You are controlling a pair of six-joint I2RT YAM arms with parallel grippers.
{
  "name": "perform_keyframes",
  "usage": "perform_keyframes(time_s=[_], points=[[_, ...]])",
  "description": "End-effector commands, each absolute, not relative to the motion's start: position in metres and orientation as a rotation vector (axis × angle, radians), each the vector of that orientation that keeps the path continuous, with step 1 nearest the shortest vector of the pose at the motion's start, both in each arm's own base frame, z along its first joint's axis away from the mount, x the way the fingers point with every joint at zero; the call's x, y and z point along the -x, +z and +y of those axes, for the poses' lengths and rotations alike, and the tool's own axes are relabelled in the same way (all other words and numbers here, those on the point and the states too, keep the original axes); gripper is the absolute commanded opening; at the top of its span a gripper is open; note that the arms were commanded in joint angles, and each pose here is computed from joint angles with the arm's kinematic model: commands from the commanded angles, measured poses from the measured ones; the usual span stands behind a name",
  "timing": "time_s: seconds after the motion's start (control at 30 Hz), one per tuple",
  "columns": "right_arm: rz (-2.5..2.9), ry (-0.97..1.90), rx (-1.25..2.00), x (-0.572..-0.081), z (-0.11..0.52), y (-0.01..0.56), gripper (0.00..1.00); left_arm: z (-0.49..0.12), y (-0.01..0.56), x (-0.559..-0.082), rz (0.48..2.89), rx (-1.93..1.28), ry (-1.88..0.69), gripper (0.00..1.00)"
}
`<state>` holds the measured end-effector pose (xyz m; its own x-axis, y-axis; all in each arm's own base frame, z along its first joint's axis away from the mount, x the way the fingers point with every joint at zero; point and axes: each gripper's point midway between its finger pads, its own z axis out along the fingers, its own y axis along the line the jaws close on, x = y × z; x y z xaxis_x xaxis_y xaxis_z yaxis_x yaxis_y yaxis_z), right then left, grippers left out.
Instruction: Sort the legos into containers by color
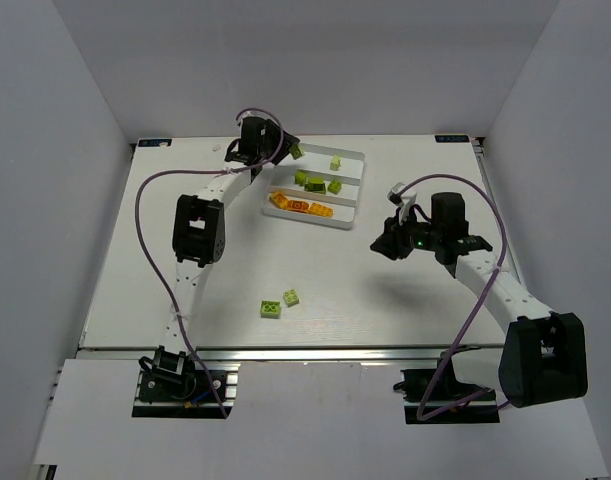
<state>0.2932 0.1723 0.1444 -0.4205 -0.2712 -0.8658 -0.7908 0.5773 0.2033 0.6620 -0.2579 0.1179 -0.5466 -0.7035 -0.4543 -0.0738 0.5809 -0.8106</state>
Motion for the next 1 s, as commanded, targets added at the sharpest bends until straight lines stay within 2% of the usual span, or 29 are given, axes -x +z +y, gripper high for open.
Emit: perform_keyframes(time_s=[0.0,0.03,0.07,0.17,0.23,0.3,0.33,0.37,0.43,0.5,0.57,0.63,0.7,0.73,0.8,0.83,0.87,0.97], points=[[1.889,0.783,0.888,-0.300,0.179,0.162,0.40,-0.270,0.159,-0.670,1.890,0.616,-1.042,0.59],[1.886,0.801,0.898,-0.298,0.181,0.163,0.44,-0.270,0.163,-0.670,1.884,0.612,-1.049,0.60],[1.887,0.814,0.905,-0.297,0.181,0.162,0.54,-0.271,0.167,-0.670,1.878,0.606,-1.054,0.61],[1.867,0.886,0.965,-0.288,0.190,0.163,0.70,-0.265,0.184,-0.670,1.851,0.583,-1.062,0.64],[1.826,0.946,1.031,-0.279,0.198,0.167,0.77,-0.262,0.195,-0.668,1.842,0.561,-1.079,0.64],[1.747,0.958,1.118,-0.276,0.202,0.173,0.89,-0.265,0.220,-0.659,1.822,0.503,-1.114,0.63],[1.710,1.031,1.176,-0.261,0.209,0.175,0.89,-0.266,0.231,-0.655,1.815,0.475,-1.124,0.61],[1.669,1.045,1.222,-0.258,0.212,0.177,0.89,-0.267,0.244,-0.648,1.809,0.439,-1.132,0.59],[1.521,1.124,1.372,-0.236,0.223,0.178,0.89,-0.258,0.275,-0.625,1.811,0.353,-1.110,0.45],[1.450,1.145,1.444,-0.228,0.230,0.176,0.89,-0.247,0.300,-0.589,1.831,0.267,-1.049,0.26],[1.379,1.160,1.560,-0.218,0.244,0.168,0.89,-0.235,0.300,-0.557,1.888,0.234,-0.982,0.21],[1.385,1.152,1.652,-0.212,0.260,0.151,0.89,-0.213,0.305,-0.504,1.922,0.194,-0.893,0.27],[1.358,1.105,1.704,-0.216,0.270,0.145,0.89,-0.196,0.291,-0.464,1.983,0.185,-0.824,0.50],[1.355,1.081,1.767,-0.210,0.280,0.134,0.89,-0.179,0.282,-0.424,2.020,0.212,-0.782,0.66],[1.300,1.028,1.839,-0.207,0.293,0.124,0.89,-0.163,0.273,-0.385,2.043,0.231,-0.742,0.71],[1.308,0.990,1.886,-0.207,0.297,0.111,0.89,-0.154,0.236,-0.359,2.125,0.265,-0.710,0.73],[1.296,0.959,1.908,-0.210,0.301,0.108,0.89,-0.140,0.251,-0.330,2.077,0.287,-0.692,0.75],[1.266,0.903,2.021,-0.209,0.314,0.086,0.89,-0.115,0.235,-0.269,2.060,0.415,-0.674,0.77]])
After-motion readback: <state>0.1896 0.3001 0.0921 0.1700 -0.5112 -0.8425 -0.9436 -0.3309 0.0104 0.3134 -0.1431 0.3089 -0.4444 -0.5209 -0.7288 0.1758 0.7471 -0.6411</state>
